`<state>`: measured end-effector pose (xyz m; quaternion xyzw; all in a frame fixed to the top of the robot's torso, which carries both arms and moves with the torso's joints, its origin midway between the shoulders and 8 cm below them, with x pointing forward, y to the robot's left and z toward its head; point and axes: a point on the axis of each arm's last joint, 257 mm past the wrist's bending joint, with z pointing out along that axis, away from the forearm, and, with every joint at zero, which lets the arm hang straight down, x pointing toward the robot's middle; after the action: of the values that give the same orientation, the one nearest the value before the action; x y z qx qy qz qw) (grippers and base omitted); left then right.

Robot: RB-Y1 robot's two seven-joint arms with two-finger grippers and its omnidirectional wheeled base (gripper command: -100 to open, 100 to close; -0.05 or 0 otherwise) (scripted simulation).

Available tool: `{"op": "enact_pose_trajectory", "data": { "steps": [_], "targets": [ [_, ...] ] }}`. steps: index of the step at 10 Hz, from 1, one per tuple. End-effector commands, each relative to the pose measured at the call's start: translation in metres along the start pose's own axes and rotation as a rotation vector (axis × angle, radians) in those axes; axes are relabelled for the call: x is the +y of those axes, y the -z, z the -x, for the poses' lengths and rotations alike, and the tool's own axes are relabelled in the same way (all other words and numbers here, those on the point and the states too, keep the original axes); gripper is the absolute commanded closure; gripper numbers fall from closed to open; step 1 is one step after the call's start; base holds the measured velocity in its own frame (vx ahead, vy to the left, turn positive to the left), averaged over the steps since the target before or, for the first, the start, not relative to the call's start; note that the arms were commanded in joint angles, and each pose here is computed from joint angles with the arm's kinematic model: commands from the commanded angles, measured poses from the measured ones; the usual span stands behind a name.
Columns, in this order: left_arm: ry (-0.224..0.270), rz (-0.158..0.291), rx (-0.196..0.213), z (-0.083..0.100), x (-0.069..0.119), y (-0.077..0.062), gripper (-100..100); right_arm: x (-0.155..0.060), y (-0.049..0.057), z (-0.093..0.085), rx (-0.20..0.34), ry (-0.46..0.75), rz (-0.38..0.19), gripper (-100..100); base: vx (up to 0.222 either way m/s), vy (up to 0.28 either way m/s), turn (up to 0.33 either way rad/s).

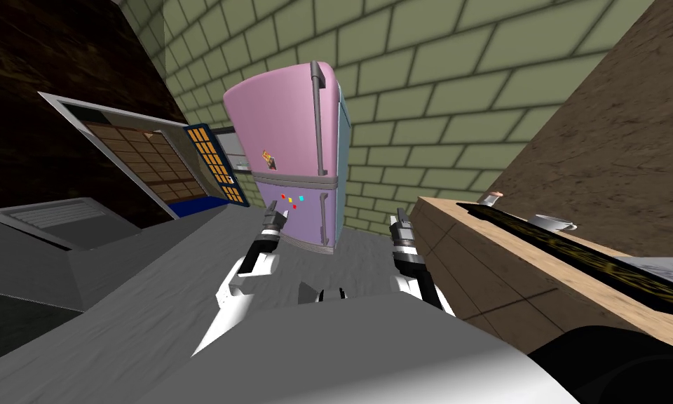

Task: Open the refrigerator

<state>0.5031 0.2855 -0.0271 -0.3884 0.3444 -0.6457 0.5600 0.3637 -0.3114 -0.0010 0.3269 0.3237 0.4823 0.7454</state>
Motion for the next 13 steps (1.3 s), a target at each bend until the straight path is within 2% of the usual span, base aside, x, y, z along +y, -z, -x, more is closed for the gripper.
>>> {"op": "enact_pose_trajectory", "data": {
  "steps": [1, 2, 3, 4, 5, 6, 7, 8, 9, 10, 11, 12, 13],
  "targets": [
    [0.023, 0.012, -0.008, 0.005, 0.005, -0.017, -100, 0.000, 0.000, 0.000, 0.000, 0.000, 0.000, 0, -0.001, -0.043, -0.021],
    [0.042, 0.034, -0.023, 0.012, 0.013, -0.026, -100, 0.000, 0.000, 0.000, 0.000, 0.000, 0.000, 0, -0.009, -0.048, -0.039],
    [0.044, 0.023, -0.017, 0.009, 0.009, -0.031, -100, 0.000, 0.000, 0.000, 0.000, 0.000, 0.000, 0, -0.006, -0.045, -0.027],
    [0.065, 0.045, -0.032, 0.016, 0.015, -0.041, -100, 0.000, 0.000, 0.000, 0.000, 0.000, 0.000, 0, -0.009, -0.055, -0.049],
    [0.066, 0.036, -0.027, 0.014, 0.012, -0.045, -100, 0.000, 0.000, 0.000, 0.000, 0.000, 0.000, 0, -0.007, -0.047, -0.026],
    [0.088, 0.056, -0.042, 0.020, 0.017, -0.057, -100, 0.000, 0.000, 0.000, 0.000, 0.000, 0.000, 0, -0.001, -0.053, -0.045],
    [0.090, 0.048, -0.038, 0.018, 0.014, -0.060, -100, 0.000, 0.000, 0.000, 0.000, 0.000, 0.000, 0, 0.001, -0.043, -0.023],
    [0.112, 0.074, -0.058, 0.027, 0.022, -0.068, -100, 0.000, 0.000, 0.000, 0.000, 0.000, 0.000, 0, -0.010, -0.049, -0.045],
    [0.115, 0.061, -0.050, 0.023, 0.016, -0.075, -100, 0.000, 0.000, 0.000, 0.000, 0.000, 0.000, 0, -0.008, -0.048, -0.024],
    [0.138, 0.089, -0.072, 0.031, 0.025, -0.083, -100, 0.000, 0.000, 0.000, 0.000, 0.000, 0.000, 0, -0.010, -0.055, -0.047],
    [0.141, 0.075, -0.063, 0.027, 0.018, -0.089, -100, 0.000, 0.000, 0.000, 0.000, 0.000, 0.000, 0, -0.001, -0.047, -0.022],
    [0.165, 0.101, -0.084, 0.035, 0.026, -0.098, -100, 0.000, 0.000, 0.000, 0.000, 0.000, 0.000, 0, -0.007, -0.052, -0.046],
    [0.168, 0.089, -0.077, 0.031, 0.020, -0.104, -100, 0.000, 0.000, 0.000, 0.000, 0.000, 0.000, 0, -0.007, -0.042, -0.022]
  ]
}}
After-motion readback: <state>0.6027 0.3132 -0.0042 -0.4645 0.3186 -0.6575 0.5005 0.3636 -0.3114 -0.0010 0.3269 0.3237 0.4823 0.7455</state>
